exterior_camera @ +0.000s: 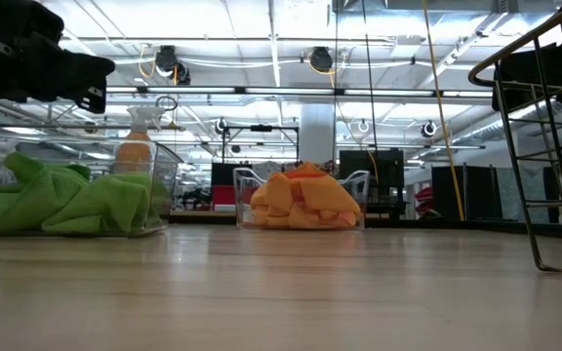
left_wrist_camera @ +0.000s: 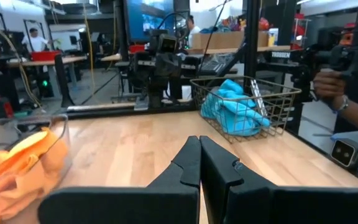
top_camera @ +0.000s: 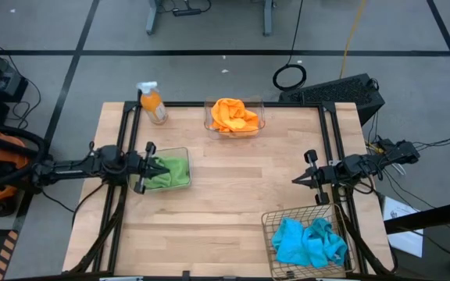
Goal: Sort microfiber towel by color & place in baskets
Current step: Return to Home Position
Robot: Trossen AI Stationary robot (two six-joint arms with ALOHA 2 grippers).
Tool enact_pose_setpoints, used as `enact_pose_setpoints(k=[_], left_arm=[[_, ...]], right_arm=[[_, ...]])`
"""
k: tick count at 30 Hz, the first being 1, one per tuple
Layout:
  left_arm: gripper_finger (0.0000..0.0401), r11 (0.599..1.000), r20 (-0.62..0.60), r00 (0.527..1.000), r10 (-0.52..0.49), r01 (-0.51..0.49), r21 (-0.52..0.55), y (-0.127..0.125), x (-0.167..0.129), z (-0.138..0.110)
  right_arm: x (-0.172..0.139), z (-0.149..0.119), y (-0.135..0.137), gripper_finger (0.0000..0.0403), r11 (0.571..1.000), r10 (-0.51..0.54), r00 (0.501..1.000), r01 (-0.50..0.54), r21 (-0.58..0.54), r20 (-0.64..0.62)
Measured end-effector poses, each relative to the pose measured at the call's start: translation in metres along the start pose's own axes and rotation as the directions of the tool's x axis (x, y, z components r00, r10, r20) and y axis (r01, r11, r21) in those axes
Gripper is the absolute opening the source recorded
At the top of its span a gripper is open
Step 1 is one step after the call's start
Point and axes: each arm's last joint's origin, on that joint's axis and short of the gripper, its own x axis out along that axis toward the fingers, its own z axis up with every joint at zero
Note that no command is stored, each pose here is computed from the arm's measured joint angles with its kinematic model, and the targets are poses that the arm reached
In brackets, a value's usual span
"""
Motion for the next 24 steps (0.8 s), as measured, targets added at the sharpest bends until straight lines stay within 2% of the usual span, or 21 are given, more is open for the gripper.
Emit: enact_pose_setpoints(k=[4, 12, 24], left_arm=[[0.0002, 1.0, -0.014, 1.0, -0.001, 0.001, -0.007, 0.0002, 0.0008, -0.0012], [0.0002, 0.999, -0.019, 1.0, 0.011, -0.011, -0.036, 0.0003, 0.0009, -0.0017], [0.0002, 0.998, -0.03, 0.998, 0.063, -0.063, -0.008, 0.0018, 0.0008, -0.0029]], right_arm=[[0.0, 0.0, -0.0002, 0.0, 1.0, -0.007, 1.0, 0.007, -0.015, 0.0], [-0.0004, 0.0012, -0.005, 0.0, 0.986, -0.167, 0.986, 0.167, -0.024, -0.003], [-0.0005, 0.0013, -0.0055, 0.0, 0.983, -0.181, 0.983, 0.181, -0.014, -0.003]])
